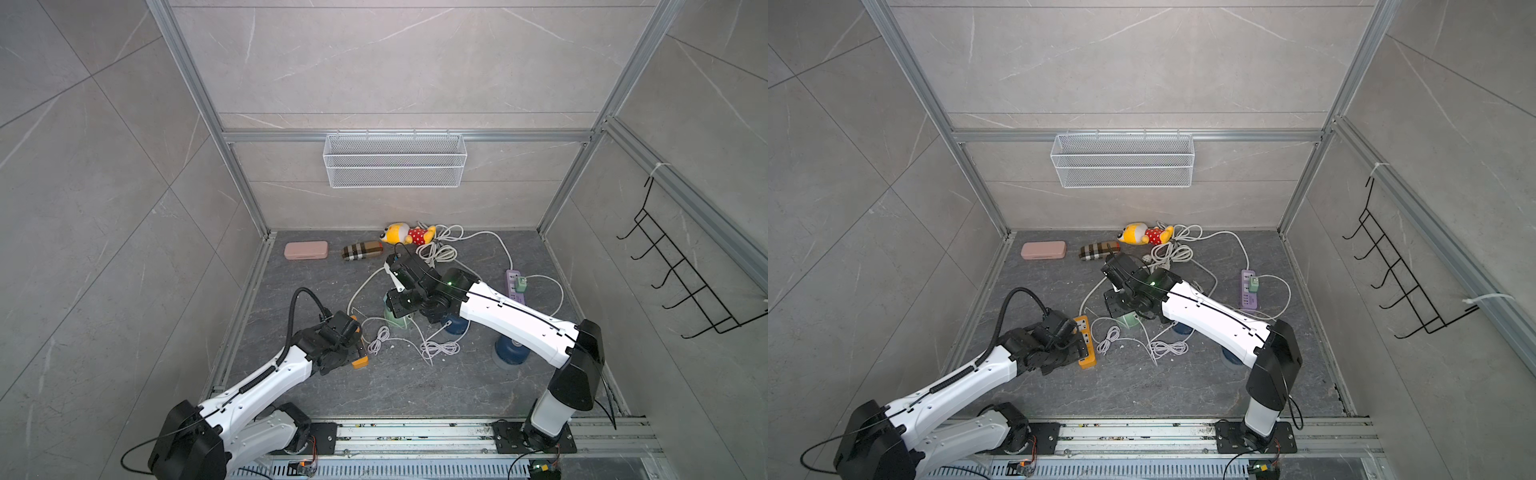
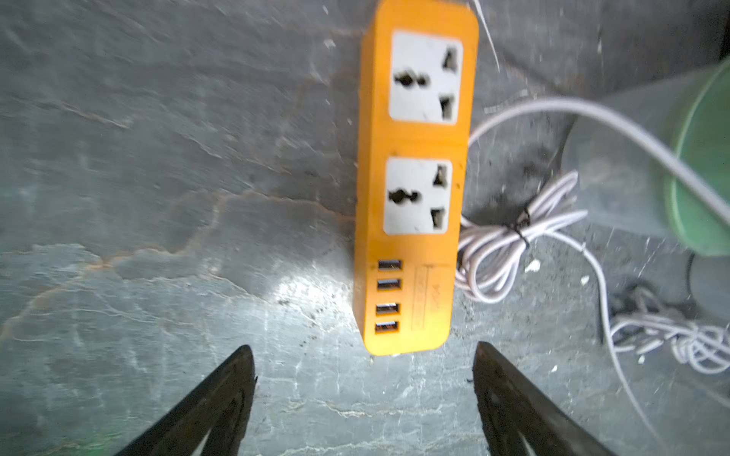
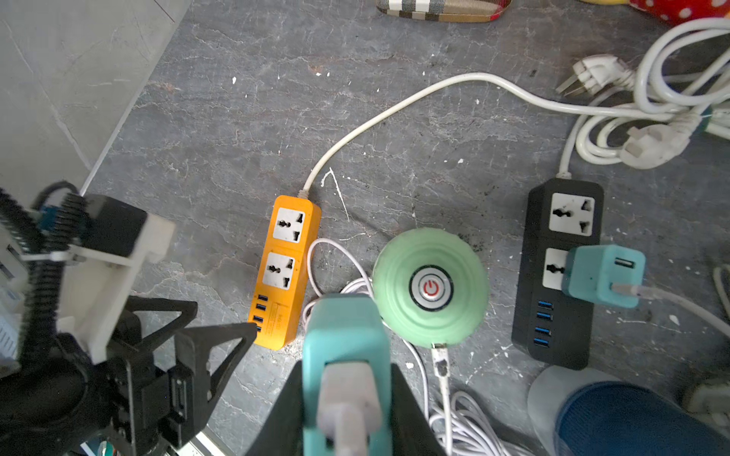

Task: Charge the cordless meat grinders
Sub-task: Move the socket to the center of the board, then insert the plug into the socket.

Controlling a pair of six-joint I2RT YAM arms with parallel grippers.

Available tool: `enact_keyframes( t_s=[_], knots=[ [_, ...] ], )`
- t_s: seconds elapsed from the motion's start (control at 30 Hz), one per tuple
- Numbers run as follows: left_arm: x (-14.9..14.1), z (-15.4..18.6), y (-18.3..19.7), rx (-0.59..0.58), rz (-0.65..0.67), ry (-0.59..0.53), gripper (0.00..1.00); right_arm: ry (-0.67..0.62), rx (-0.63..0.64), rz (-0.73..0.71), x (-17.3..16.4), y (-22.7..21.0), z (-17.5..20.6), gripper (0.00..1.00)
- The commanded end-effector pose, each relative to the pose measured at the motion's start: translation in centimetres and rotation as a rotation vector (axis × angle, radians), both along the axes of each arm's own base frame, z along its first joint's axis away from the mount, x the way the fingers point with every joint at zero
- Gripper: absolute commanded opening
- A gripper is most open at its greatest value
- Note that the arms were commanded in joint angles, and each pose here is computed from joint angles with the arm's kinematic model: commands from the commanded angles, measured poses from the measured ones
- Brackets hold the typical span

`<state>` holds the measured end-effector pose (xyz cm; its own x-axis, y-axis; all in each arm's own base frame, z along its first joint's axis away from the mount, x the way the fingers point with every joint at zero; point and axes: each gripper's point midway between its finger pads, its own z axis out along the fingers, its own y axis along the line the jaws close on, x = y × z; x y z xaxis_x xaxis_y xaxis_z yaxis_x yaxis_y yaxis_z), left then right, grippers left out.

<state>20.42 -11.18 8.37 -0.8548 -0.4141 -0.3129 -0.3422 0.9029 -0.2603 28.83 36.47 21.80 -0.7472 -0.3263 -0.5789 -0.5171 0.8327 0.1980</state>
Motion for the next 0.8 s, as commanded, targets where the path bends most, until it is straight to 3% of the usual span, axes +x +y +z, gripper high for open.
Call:
enact_keyframes(
  t_s=[0.0, 0.37, 0.77],
  knots=[
    [2.0, 0.9, 2.6, 0.004, 0.064, -0.067, 0.89, 0.028, -0.012, -0.001, -0.8, 1.7, -1.1, 0.00],
    [10.3, 3.8, 7.1, -0.122, 0.198, -0.201, 0.90, 0.102, -0.096, 0.032, -2.7, 6.6, -7.3, 0.00],
    [11.3, 1.3, 7.5, -0.164, 0.204, -0.177, 0.90, 0.169, -0.165, 0.003, -3.0, 9.7, -12.8, 0.00]
  ],
)
